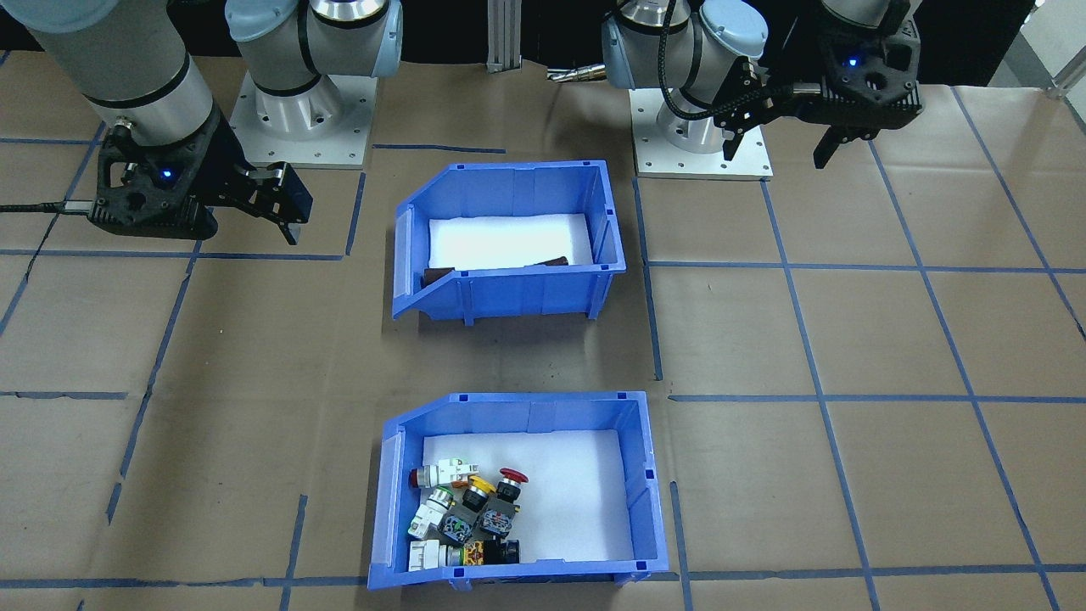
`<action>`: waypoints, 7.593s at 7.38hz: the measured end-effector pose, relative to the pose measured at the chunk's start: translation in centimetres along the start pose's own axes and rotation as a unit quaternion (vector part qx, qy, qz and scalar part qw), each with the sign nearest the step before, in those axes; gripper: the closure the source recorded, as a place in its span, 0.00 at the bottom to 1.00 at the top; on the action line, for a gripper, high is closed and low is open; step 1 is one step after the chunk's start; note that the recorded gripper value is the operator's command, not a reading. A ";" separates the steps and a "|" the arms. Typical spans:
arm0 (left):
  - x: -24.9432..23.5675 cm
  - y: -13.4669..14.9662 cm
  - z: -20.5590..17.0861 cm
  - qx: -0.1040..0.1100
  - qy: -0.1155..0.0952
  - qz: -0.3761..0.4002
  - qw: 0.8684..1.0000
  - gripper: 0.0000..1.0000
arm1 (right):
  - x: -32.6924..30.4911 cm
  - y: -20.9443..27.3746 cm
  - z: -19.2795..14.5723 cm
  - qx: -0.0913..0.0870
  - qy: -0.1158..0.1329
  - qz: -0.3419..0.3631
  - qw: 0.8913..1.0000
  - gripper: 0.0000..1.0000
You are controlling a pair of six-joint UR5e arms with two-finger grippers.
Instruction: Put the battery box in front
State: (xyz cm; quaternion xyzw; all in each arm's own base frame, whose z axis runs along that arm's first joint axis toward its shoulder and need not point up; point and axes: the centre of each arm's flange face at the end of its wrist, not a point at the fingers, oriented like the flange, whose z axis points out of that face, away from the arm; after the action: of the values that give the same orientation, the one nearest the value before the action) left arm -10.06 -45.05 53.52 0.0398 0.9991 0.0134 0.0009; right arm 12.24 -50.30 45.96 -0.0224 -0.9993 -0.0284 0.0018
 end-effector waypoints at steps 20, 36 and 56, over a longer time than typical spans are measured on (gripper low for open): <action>9.9 12.2 11.5 -0.041 0.007 -0.507 0.861 0.01 | -12.8 -9.8 1.8 0.053 0.019 -0.338 0.939 0.00; 24.3 20.0 28.2 -0.020 0.017 -0.795 0.607 0.27 | -33.1 -8.5 19.3 0.022 0.034 -0.724 0.689 0.04; 0.8 4.2 16.6 0.011 0.060 -0.666 0.743 1.00 | 9.0 -11.5 4.4 0.012 0.094 -0.710 0.698 1.00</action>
State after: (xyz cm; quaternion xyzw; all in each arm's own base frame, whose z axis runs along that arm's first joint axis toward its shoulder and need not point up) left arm -10.42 -40.32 37.01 -0.6369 0.7693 0.0012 -0.0506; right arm 2.69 -61.12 40.93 0.6963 -0.7137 -0.0111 0.0752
